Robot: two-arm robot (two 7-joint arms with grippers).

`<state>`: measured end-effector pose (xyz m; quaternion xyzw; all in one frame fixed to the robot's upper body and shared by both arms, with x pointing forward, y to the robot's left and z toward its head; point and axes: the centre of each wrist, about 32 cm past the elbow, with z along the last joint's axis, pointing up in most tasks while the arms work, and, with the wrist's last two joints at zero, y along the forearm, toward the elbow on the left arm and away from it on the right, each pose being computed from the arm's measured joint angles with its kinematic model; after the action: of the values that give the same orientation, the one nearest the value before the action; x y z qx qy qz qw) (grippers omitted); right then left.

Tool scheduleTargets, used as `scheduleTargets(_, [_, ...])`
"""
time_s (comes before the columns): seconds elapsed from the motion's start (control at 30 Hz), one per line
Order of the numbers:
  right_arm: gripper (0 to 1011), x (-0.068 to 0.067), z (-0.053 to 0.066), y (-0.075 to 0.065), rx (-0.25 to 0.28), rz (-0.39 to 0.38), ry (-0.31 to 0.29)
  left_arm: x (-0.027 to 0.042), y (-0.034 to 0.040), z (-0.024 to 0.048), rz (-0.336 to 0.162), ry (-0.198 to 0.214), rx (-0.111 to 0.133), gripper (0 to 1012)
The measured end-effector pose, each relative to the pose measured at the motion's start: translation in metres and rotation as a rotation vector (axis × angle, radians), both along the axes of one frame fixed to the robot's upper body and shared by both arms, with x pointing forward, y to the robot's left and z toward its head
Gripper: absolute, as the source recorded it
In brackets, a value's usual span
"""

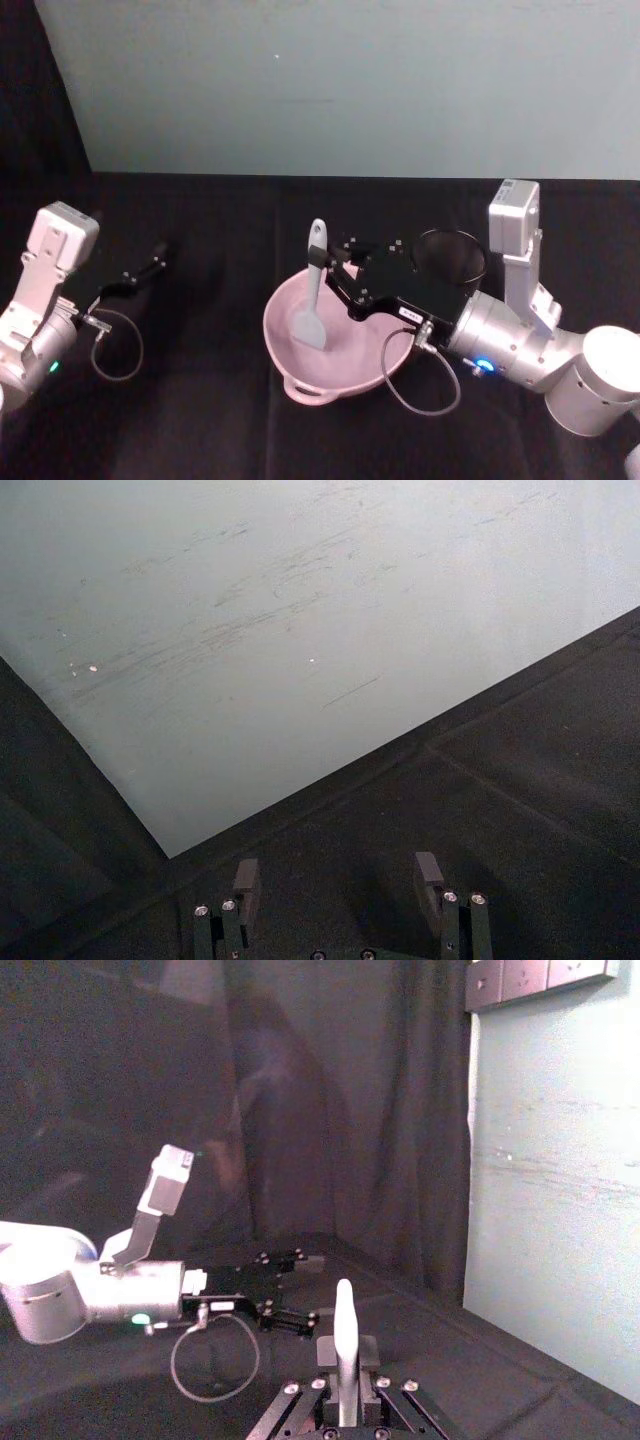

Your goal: Use the one hand to pick up the spoon and stir the clear water in the bowl.

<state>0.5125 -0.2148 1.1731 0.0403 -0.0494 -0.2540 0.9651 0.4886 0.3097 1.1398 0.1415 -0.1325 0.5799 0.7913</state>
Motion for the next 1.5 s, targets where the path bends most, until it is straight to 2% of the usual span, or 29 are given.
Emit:
scheduleTargets(0.3, [119,0.016,-0.007,0.005,0.035,-0.025,0.025,0.0000,0.0000,0.0000,0.000,0.000,0.000,1005])
scheduleTargets(0.43, [118,0.021,-0.011,-0.001,0.041,-0.072,0.035,0.0000,0.0000,0.0000,0.000,0.000,0.000,1005])
scheduleTargets(0.63, [119,0.024,-0.011,-0.013,0.039,-0.130,0.027,0.0000,0.0000,0.0000,0.000,0.000,0.000,1005])
scheduleTargets(0.87, [119,0.020,-0.005,-0.028,0.025,-0.170,0.002,0.0000,0.0000,0.0000,0.000,0.000,0.000,1005])
scheduleTargets(1.03, [118,0.015,-0.002,-0.032,0.006,-0.167,-0.013,0.0000,0.0000,0.0000,0.000,0.000,0.000,1005])
scheduleTargets(1.2, [119,0.009,0.000,-0.032,-0.010,-0.150,-0.021,0.0000,0.0000,0.0000,0.000,0.000,0.000,1005])
scheduleTargets(1.5, [119,-0.004,-0.001,-0.019,-0.020,-0.072,-0.009,0.0000,0.0000,0.0000,0.000,0.000,0.000,1005])
